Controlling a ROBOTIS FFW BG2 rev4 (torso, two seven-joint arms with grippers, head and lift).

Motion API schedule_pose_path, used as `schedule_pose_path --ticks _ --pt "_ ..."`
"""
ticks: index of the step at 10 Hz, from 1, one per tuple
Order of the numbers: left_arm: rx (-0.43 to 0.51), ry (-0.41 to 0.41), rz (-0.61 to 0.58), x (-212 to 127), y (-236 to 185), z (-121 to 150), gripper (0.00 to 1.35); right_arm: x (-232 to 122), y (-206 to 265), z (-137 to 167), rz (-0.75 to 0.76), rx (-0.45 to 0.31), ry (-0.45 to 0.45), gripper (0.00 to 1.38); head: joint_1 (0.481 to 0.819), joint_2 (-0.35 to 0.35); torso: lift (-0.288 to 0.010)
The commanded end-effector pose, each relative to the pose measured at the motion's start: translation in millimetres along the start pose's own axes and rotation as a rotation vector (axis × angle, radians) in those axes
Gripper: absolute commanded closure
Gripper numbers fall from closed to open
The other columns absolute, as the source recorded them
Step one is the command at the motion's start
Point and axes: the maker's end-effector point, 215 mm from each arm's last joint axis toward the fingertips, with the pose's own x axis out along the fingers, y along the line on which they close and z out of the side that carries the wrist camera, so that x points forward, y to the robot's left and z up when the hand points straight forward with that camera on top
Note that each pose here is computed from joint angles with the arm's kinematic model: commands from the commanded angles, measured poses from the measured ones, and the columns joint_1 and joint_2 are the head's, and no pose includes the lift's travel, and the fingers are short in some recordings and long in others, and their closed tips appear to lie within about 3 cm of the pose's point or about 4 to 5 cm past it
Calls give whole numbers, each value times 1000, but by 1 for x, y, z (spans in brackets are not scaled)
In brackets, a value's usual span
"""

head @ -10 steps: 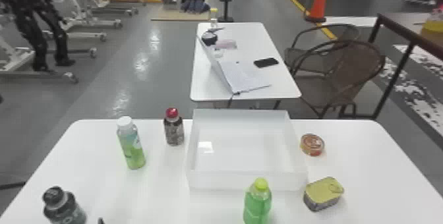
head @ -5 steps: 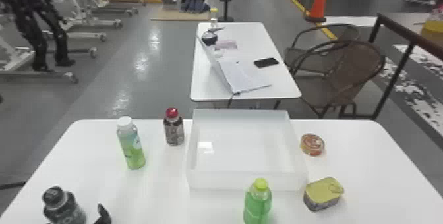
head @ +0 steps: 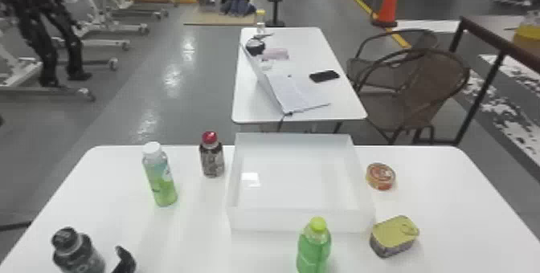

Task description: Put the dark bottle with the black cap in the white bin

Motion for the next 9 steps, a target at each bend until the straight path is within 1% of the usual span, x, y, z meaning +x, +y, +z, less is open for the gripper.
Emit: schedule_pose_path --ticks 1,2,3,4,5,6,9 --pt "-15 0 26 5 4 0 134 0 0 0 -1 0 0 85 549 0 -100" --pt "-21 -3 35 9 5 1 139 0 0 0 -2 2 0 85 549 0 -100" --pt "-20 -2 50 11 8 2 176 0 1 0 0 2 0 85 549 0 -100" --pt "-17 5 59 11 12 -1 348 0 0 -1 -1 3 2 85 549 0 -100" --pt "-12 10 64 11 14 -2 742 1 0 1 -2 1 -2 85 549 0 -100" --pt "-14 15 71 10 15 -4 917 1 0 0 -2 2 -1 85 549 0 -100" --pt "-11 28 72 8 17 -9 923 0 0 0 0 4 1 87 549 0 -100"
